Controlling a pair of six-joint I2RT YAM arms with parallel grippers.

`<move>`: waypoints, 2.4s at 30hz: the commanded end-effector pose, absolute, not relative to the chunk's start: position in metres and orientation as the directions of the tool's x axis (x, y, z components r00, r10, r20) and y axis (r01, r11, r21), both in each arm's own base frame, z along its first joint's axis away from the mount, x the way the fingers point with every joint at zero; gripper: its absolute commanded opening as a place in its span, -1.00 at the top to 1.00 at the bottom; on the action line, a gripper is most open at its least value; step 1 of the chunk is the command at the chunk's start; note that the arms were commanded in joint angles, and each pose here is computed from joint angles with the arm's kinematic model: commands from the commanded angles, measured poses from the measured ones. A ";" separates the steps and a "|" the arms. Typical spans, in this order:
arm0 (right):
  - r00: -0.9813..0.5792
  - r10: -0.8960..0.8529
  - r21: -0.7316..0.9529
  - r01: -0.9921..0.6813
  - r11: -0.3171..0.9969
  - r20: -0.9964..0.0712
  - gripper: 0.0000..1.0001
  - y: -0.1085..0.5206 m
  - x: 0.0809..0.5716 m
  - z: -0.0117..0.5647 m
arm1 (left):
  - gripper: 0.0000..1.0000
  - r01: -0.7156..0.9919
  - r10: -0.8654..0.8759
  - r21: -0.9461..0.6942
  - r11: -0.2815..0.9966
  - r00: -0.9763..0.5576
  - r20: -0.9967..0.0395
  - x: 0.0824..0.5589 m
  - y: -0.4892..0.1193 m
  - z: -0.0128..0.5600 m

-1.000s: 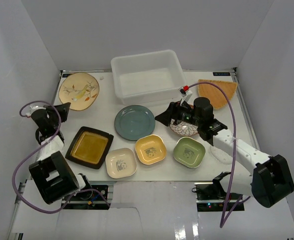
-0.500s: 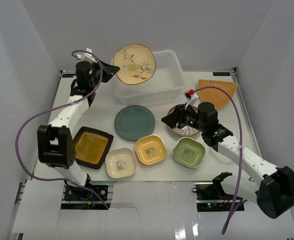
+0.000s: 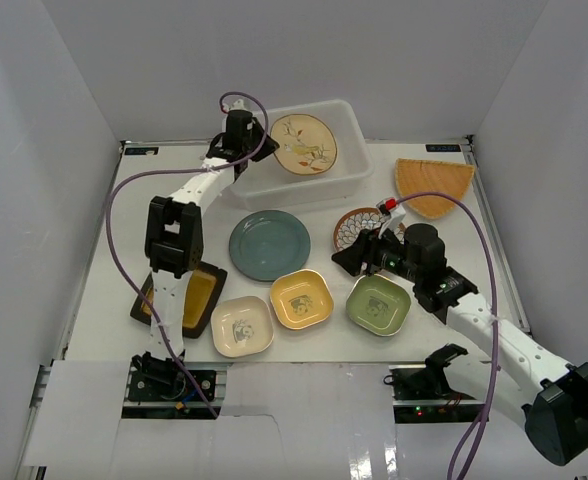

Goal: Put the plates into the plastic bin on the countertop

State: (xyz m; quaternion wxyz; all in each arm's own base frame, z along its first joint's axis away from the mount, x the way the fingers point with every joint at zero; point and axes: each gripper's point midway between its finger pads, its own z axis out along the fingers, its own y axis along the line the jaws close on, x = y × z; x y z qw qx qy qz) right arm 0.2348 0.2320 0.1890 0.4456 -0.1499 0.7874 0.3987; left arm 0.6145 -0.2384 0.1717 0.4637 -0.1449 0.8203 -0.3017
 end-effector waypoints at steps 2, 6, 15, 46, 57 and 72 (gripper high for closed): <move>-0.522 0.116 0.460 -0.599 0.655 -0.845 -0.25 0.227 0.235 0.193 | 1.00 0.156 -0.529 -0.625 0.765 -0.403 -0.747 0.629 -0.255 0.250; -0.511 0.126 0.454 -0.590 0.668 -0.850 -0.29 0.223 0.234 0.196 | 1.00 0.135 -0.519 -0.622 0.771 -0.432 -0.738 0.632 -0.261 0.226; -0.418 0.163 0.320 -0.338 0.885 -0.894 -0.50 0.168 0.272 0.187 | -0.23 0.139 -0.504 -0.629 0.765 -0.479 -0.719 0.629 -0.268 0.205; -0.559 0.676 0.730 0.173 0.662 -0.480 0.07 0.074 0.355 0.058 | -0.96 0.460 -0.394 -0.616 0.639 -0.492 -0.776 0.378 -0.231 0.334; -0.347 0.699 0.718 0.096 0.689 -0.625 0.85 0.052 0.355 0.139 | -0.94 0.320 -0.238 -0.410 0.854 -0.462 -0.855 0.295 -0.154 0.273; -0.218 0.557 0.598 -0.326 0.732 -0.801 0.85 0.123 0.406 0.366 | -0.92 0.267 -0.243 -0.352 0.897 -0.367 -0.898 0.270 -0.134 0.245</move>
